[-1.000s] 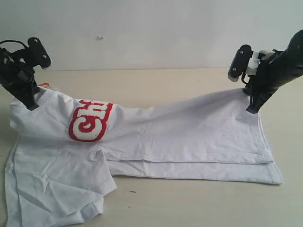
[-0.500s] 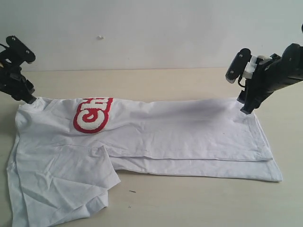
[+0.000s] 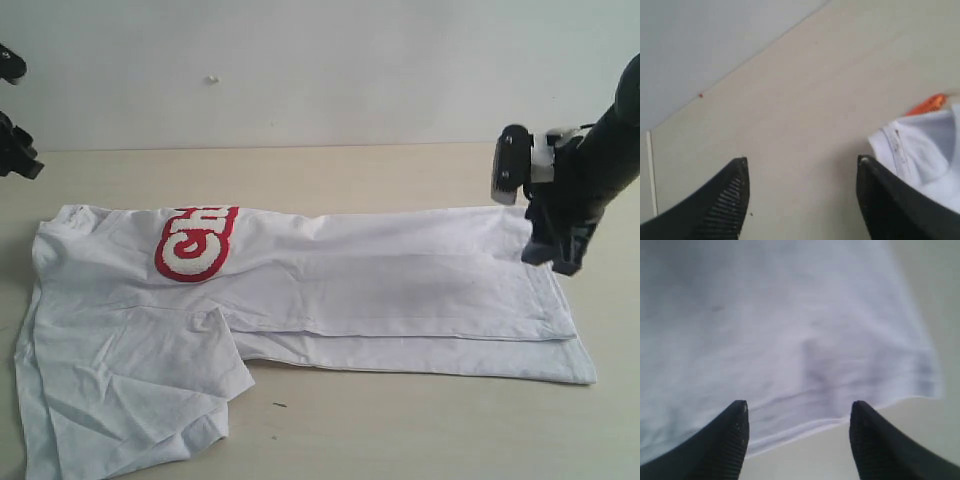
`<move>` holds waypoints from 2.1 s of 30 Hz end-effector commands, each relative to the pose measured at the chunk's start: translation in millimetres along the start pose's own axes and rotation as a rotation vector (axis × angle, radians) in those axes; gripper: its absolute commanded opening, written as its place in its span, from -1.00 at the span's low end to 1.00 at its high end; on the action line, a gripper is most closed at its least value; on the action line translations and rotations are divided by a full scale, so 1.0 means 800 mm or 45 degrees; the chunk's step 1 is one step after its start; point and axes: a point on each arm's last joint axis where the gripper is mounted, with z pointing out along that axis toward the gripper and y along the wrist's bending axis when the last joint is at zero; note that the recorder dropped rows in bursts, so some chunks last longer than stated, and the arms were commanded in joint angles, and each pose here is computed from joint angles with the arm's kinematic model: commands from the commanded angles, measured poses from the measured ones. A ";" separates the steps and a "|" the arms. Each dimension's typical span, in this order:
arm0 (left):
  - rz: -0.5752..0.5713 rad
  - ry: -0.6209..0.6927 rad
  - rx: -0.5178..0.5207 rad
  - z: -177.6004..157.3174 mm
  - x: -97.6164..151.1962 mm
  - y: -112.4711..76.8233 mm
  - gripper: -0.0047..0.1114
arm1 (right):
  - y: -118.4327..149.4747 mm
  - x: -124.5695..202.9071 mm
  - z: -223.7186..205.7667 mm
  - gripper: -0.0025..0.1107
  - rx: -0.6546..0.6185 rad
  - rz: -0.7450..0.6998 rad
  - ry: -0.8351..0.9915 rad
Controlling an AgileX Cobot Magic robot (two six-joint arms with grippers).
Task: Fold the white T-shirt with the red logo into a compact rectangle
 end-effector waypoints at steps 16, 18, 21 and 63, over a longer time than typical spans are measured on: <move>-0.233 0.438 0.532 -0.040 0.022 -0.048 -0.86 | 0.056 -0.028 -0.032 -0.15 -0.493 0.298 0.086; -0.225 0.426 0.615 -0.043 0.020 -0.055 -0.88 | 0.053 -0.022 -0.031 -0.22 -0.454 0.255 0.136; -0.214 0.408 0.680 -0.045 0.011 -0.069 -0.69 | 0.047 -0.016 -0.029 -0.23 -0.379 0.200 0.186; -0.087 0.364 0.770 -0.053 -0.017 -0.116 -0.31 | 0.048 -0.015 -0.021 -0.12 -0.361 0.407 0.254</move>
